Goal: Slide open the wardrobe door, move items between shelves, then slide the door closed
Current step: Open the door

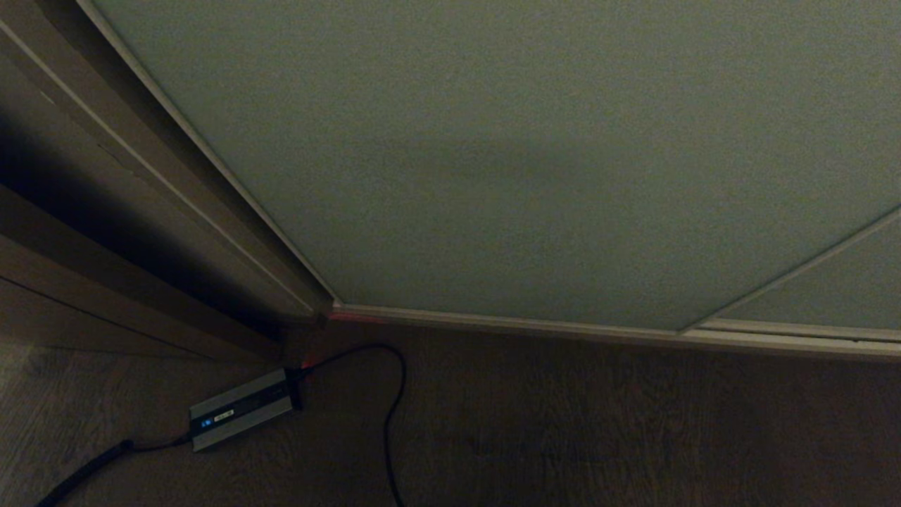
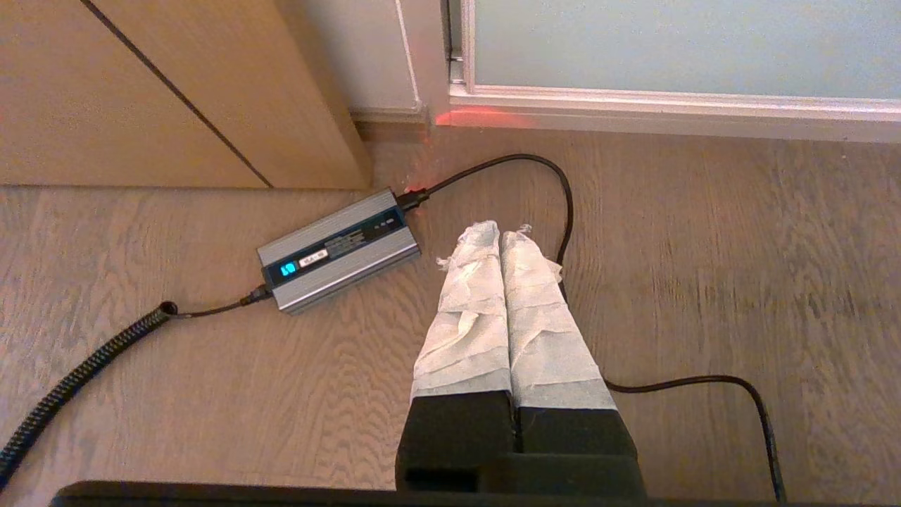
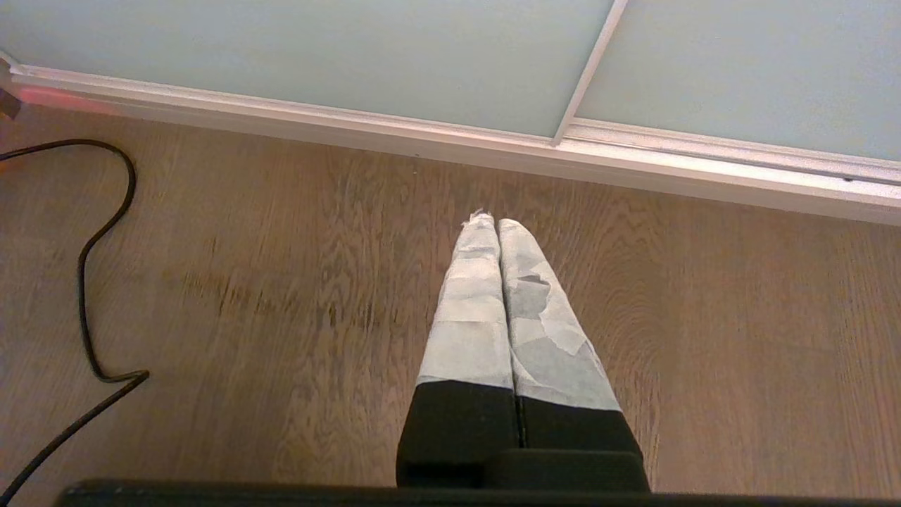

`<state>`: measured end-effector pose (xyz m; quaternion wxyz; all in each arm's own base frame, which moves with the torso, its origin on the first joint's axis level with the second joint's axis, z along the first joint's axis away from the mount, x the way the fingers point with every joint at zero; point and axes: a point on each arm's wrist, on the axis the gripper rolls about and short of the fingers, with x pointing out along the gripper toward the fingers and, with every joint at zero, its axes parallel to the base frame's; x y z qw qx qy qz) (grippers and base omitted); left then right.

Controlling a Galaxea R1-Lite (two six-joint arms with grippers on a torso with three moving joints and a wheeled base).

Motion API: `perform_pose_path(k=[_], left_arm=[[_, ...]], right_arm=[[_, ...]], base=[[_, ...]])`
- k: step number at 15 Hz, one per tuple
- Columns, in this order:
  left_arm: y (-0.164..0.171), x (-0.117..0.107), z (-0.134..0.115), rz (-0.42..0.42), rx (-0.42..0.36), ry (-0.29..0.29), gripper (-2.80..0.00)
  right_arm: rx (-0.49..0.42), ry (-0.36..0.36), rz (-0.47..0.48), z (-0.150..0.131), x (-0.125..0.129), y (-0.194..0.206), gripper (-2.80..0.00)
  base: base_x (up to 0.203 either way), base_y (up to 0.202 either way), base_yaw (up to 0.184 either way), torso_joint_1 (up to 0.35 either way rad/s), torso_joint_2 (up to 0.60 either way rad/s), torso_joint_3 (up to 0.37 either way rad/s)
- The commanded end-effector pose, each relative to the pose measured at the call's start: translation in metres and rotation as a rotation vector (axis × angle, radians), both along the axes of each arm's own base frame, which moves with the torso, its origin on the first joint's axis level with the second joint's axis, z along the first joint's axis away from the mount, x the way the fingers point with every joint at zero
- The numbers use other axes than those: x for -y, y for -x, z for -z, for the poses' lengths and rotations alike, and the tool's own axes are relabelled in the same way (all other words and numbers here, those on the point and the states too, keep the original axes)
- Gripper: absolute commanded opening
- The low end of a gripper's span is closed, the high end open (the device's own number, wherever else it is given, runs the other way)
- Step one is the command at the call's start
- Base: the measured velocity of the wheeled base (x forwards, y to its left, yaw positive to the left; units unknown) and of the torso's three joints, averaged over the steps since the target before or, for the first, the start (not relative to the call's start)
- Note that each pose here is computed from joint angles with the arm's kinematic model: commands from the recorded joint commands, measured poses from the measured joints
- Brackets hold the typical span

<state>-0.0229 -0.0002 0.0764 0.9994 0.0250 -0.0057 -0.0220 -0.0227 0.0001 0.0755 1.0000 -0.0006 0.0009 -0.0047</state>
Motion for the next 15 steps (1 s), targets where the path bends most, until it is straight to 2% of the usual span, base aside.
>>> perform_pose_path(k=[1, 15], left_arm=[[0.0, 0.0, 0.0, 0.0, 0.001, -0.001, -2.8], [0.0, 0.0, 0.0, 0.0, 0.001, 0.0, -2.8]], right_arm=[[-0.004, 0.0, 0.0, 0.0013, 0.0, -0.0003, -2.8], [-0.004, 0.0, -0.001, 0.0013, 0.0, -0.0003, -2.8]], base=[[0.0, 0.0, 0.0, 0.0, 0.0, 0.0], [0.0, 0.0, 0.0, 0.0, 0.0, 0.0]])
